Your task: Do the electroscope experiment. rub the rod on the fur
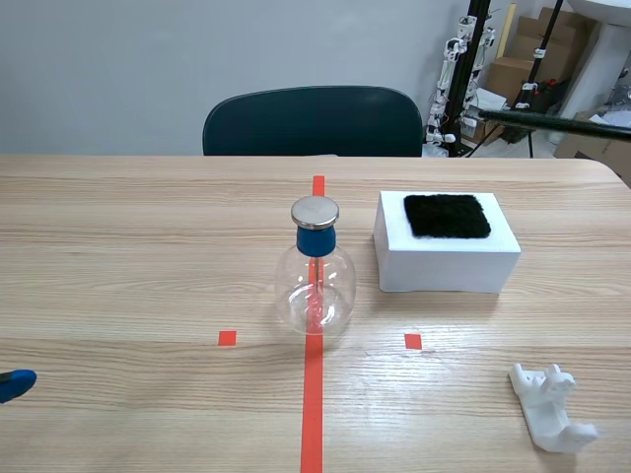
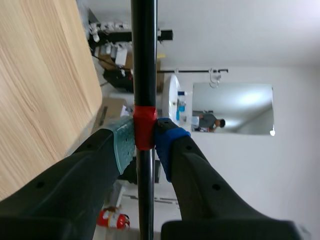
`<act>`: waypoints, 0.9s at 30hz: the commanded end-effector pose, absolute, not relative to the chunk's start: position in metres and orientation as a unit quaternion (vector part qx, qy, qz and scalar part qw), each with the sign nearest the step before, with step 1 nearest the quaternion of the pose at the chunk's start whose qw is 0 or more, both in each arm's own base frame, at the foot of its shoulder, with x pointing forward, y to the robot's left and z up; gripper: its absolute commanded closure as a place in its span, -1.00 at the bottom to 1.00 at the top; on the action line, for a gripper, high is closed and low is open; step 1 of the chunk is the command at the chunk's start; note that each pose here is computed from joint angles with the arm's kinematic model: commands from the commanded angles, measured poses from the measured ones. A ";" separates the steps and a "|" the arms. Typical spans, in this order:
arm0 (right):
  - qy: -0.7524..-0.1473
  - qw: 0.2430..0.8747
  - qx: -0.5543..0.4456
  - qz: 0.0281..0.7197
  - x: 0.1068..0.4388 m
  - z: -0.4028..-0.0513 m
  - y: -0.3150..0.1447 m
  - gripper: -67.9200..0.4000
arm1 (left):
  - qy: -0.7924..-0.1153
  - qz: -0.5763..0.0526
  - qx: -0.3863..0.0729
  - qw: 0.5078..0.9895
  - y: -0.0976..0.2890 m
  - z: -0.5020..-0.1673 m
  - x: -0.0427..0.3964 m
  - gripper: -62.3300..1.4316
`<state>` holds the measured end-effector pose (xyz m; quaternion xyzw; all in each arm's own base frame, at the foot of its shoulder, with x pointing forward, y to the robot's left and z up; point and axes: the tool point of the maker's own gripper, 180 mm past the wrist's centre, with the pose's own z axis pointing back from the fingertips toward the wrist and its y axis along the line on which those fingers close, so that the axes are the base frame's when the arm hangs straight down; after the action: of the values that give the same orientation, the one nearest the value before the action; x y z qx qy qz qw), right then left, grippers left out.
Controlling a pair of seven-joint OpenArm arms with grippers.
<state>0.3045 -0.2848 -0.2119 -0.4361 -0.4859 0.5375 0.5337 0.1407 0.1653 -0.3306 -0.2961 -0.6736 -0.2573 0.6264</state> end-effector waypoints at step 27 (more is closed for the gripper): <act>-0.301 0.386 -0.569 0.661 0.389 -0.221 -0.296 0.92 | -0.688 -0.256 -0.295 0.612 0.167 -0.321 0.145 -1.00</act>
<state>0.3786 -0.2886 -0.2485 -0.5381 -0.2995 0.6774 0.4023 0.1407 0.1653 -0.3306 -0.2961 -0.6737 -0.2572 0.6264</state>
